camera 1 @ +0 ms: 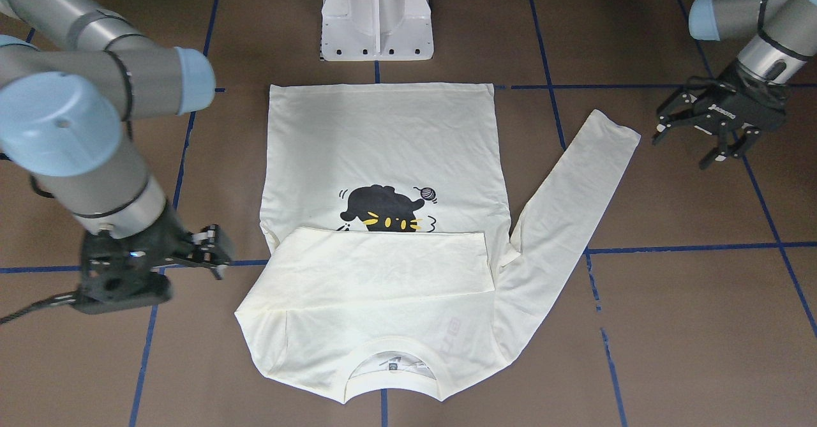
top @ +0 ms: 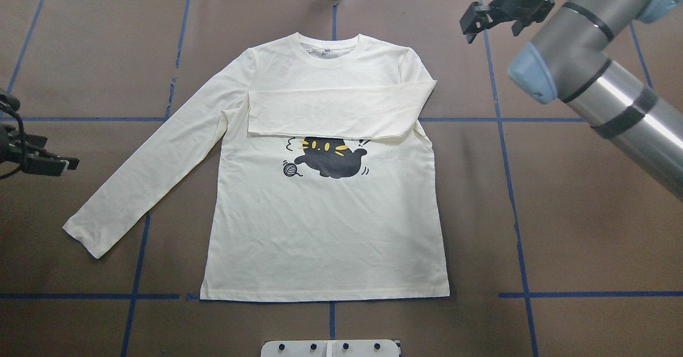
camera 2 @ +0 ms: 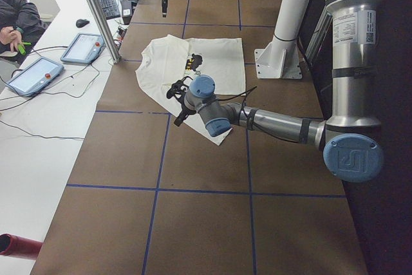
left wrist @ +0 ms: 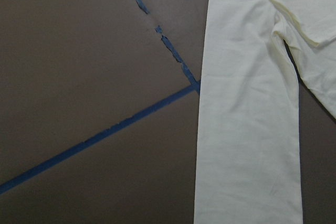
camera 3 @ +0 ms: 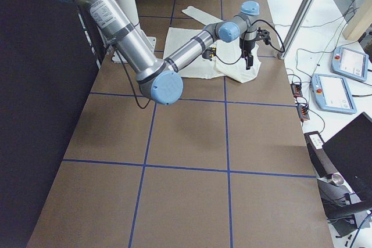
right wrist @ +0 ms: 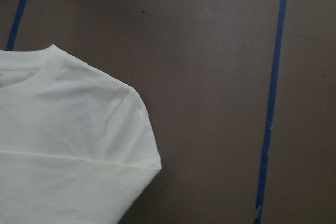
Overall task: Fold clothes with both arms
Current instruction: 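Release the sleeve and withdraw the right gripper while the left gripper grasps the other cuff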
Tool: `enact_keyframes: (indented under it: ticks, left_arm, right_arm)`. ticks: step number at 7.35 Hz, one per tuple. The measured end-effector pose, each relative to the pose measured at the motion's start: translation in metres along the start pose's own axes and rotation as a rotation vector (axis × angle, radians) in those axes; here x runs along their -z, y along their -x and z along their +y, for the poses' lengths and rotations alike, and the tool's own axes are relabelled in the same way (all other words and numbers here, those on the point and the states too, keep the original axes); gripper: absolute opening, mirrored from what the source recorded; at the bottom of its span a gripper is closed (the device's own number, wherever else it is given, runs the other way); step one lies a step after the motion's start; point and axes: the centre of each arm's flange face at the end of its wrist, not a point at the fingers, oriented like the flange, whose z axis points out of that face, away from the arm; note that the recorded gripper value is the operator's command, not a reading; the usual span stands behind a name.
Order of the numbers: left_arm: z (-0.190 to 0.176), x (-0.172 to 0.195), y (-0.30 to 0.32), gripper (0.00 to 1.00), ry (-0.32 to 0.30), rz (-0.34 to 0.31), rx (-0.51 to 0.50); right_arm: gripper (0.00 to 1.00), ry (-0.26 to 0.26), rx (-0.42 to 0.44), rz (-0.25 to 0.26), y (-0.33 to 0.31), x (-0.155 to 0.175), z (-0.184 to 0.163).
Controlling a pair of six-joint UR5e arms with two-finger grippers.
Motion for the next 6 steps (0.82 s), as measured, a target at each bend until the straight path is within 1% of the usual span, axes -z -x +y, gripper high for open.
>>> enact_keyframes:
  ticks: [1, 3, 4, 5, 6]
  left_arm:
    - [0.019, -0.01, -0.024, 1.0, 0.029, -0.003, 0.007]
    - [0.051, -0.031, -0.065, 1.0, 0.073, -0.02, 0.035]
    - [0.065, -0.04, -0.075, 1.0, 0.088, -0.038, 0.034]
    - [0.076, -0.047, -0.083, 0.97, 0.099, -0.055, 0.023]
    - [0.085, -0.053, -0.09, 0.89, 0.111, -0.062, 0.008]
  right_arm:
    - [1.0, 0.013, 0.011, -0.008, -0.051, 0.006, 0.033]
    - [1.0, 0.025, 0.064, -0.001, -0.136, 0.022, 0.095]
    - [1.0, 0.028, 0.075, -0.003, -0.158, 0.029, 0.114]
    - [1.0, 0.03, 0.079, -0.006, -0.167, 0.033, 0.122]
    - [1.0, 0.031, 0.08, -0.007, -0.171, 0.033, 0.126]
